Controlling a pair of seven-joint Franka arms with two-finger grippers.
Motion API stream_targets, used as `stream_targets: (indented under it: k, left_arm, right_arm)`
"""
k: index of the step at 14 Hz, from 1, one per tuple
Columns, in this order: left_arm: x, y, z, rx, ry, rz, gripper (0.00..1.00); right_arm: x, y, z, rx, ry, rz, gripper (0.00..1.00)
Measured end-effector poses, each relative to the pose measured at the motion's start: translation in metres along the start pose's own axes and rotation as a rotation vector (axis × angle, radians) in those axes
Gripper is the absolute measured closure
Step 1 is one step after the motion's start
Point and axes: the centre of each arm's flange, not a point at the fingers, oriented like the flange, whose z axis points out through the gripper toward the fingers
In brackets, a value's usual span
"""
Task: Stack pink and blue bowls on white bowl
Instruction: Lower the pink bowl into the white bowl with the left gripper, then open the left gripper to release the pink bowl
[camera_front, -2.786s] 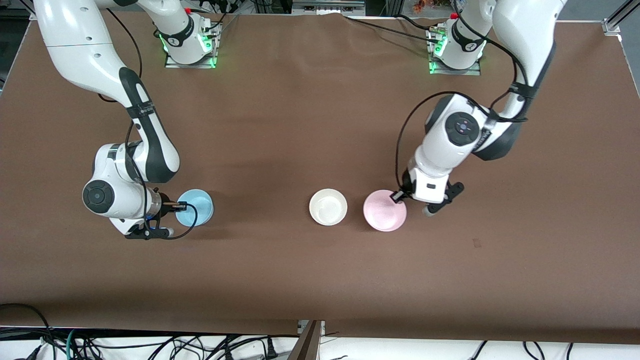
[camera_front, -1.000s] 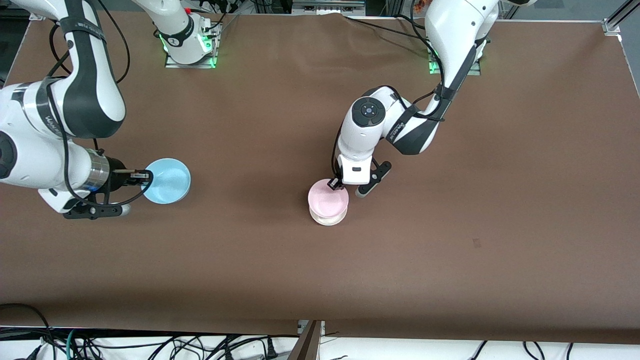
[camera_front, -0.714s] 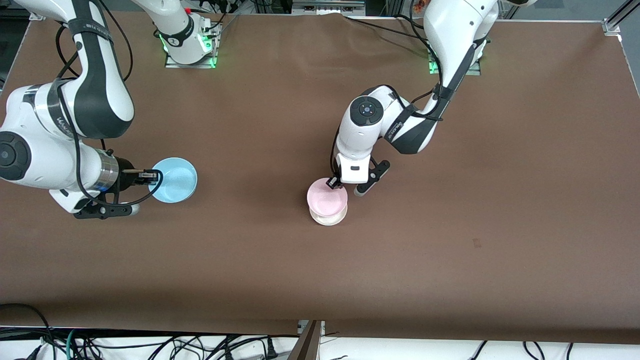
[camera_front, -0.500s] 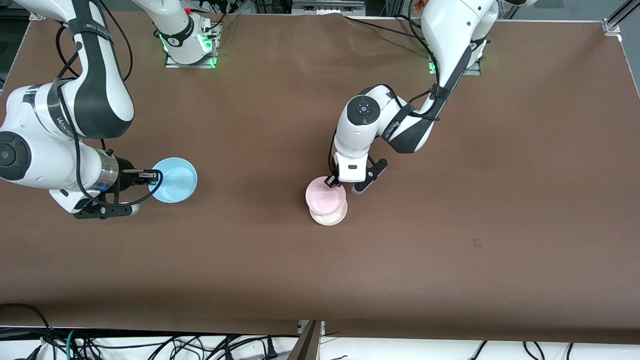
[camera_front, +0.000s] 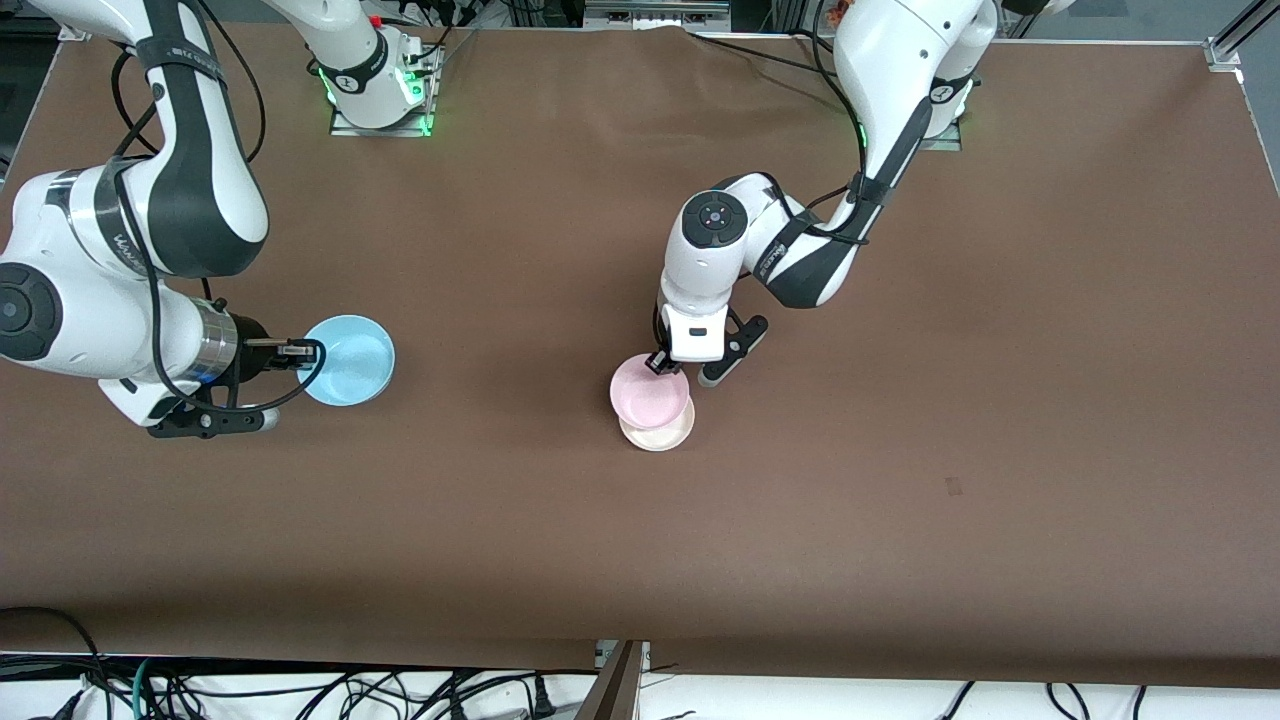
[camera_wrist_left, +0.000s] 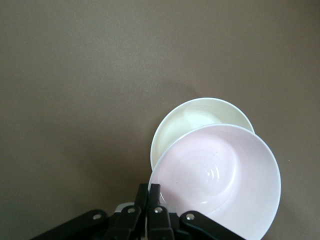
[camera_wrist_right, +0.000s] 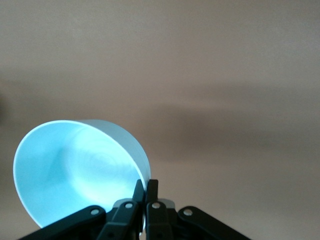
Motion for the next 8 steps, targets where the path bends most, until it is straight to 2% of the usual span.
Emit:
stream_targets:
  k: [8]
  left_arm:
    - [0.0027, -0.0009, 0.0108, -0.009, 0.001, -0.008, 0.97]
  right_arm:
    - [0.0000, -0.0002, 0.0000, 0.000, 0.000, 0.000, 0.97]
